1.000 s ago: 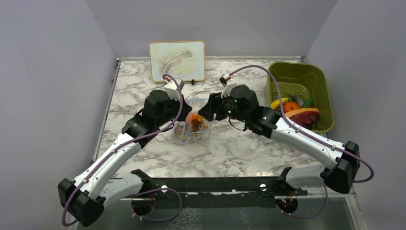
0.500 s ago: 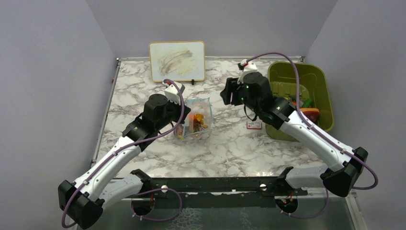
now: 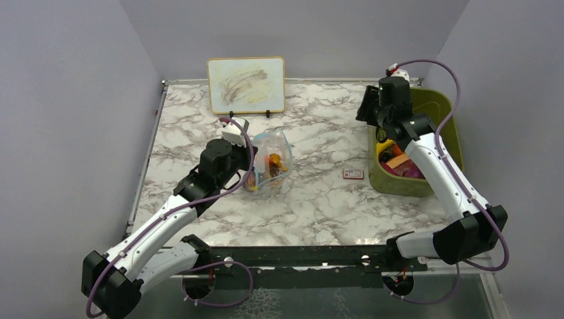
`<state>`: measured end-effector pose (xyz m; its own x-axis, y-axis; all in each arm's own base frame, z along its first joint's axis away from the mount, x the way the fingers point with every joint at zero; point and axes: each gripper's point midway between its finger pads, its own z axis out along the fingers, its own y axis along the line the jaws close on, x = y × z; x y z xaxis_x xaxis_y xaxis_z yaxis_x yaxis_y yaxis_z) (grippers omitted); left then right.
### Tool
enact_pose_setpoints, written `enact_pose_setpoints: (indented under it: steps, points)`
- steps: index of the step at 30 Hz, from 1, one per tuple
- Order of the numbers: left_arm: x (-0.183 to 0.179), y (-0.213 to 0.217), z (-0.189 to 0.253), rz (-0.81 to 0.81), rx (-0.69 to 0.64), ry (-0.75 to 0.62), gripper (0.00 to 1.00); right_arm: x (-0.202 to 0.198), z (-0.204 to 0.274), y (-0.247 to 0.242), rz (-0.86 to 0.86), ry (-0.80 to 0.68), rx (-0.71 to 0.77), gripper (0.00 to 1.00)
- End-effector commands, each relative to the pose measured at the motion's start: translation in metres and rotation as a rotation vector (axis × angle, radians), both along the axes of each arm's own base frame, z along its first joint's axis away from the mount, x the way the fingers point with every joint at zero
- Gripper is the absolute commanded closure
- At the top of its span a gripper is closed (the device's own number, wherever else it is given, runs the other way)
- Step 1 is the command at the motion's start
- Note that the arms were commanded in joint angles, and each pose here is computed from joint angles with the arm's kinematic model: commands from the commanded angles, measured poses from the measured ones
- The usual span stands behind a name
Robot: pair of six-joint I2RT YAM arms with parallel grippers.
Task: Place the food in the zip-top bag and seal the zipper
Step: Pick up the fake fruit from the bin.
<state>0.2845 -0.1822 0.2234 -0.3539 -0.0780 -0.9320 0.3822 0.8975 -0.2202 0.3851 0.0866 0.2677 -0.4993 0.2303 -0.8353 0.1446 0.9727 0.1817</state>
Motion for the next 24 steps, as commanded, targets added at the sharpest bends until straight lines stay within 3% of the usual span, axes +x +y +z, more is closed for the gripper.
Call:
enact_pose_setpoints:
  steps: [1, 10, 24]
  points:
    - [0.011, 0.021, 0.009, 0.144, 0.008, -0.008, 1.0, -0.005, 0.006, -0.039, -0.19, 0.049, 0.038, 0.43]
    - [0.001, 0.011, -0.007, 0.077, 0.002, 0.052, 1.0, -0.01, -0.008, -0.097, -0.424, 0.088, 0.113, 0.41]
    - [0.0, 0.008, 0.01, 0.049, 0.008, 0.032, 1.0, 0.015, -0.103, -0.104, -0.632, 0.324, 0.302, 0.46]
